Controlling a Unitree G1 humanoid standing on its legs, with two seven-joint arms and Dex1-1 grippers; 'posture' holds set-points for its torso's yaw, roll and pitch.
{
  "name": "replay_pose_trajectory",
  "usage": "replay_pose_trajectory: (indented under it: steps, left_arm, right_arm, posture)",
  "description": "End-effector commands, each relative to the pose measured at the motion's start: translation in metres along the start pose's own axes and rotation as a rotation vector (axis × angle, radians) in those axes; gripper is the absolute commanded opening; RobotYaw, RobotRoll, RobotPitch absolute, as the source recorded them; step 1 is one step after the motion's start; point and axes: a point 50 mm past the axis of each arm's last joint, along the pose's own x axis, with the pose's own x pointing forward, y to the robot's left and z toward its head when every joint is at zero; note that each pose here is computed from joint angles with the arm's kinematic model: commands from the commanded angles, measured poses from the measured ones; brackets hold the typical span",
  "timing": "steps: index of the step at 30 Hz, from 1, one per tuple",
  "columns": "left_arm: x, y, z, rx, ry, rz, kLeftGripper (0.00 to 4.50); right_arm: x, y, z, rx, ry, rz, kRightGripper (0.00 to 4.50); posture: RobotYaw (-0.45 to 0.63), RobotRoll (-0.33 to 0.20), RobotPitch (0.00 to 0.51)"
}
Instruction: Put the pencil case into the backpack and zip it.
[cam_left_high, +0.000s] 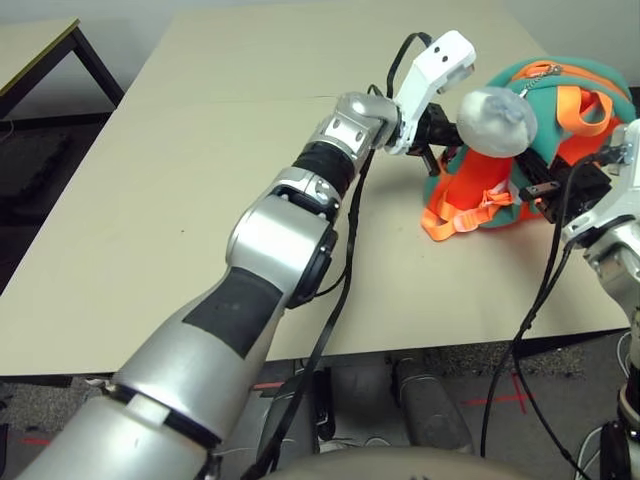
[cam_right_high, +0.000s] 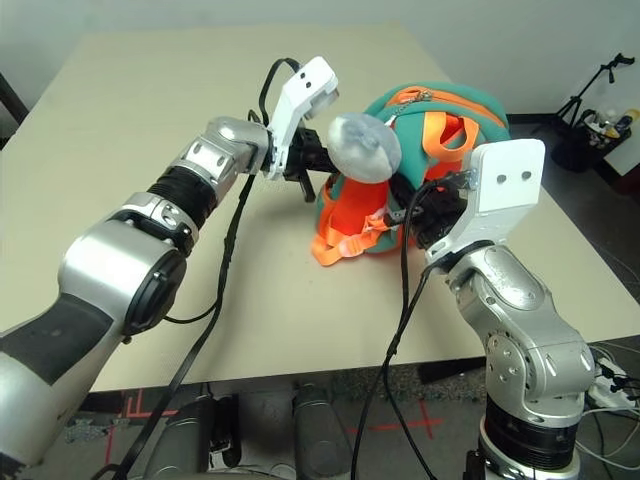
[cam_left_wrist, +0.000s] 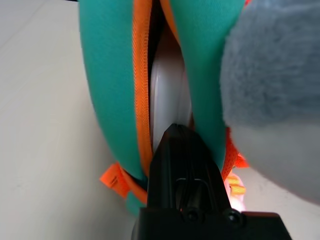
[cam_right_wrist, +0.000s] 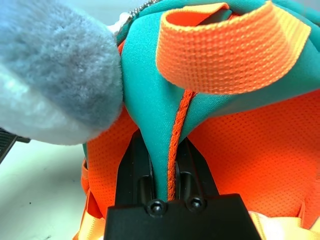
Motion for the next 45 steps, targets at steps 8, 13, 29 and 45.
replay_pose_trajectory:
  steps: [8,13,29,45]
  left_arm:
    - [-0.033,0.016,0.036,0.034,-0.115,-0.033,0.42]
    - [-0.084,0.032,0.068,0.161,-0.087,-0.042,1.9]
    - [-0.089,0.008,0.067,0.461,0.002,-0.202,4.5]
    - [-0.061,-0.005,0.065,0.506,-0.021,-0.268,4.5]
  right_arm:
    - [0.005,0.005,0.003,-0.001,-0.028,0.048,0.26]
    - [0.006,0.002,0.002,-0.001,-0.023,0.057,0.26]
    - [0.011,0.002,-0.001,0.003,-0.023,0.082,0.26]
    - [0.008,0.002,-0.001,0.003,-0.029,0.063,0.26]
  posture:
    - [-0.3,0.0,0.097]
    - [-0.27,0.0,0.101]
    - [-0.25,0.0,0.096]
    - [-0.29,0.0,0.095]
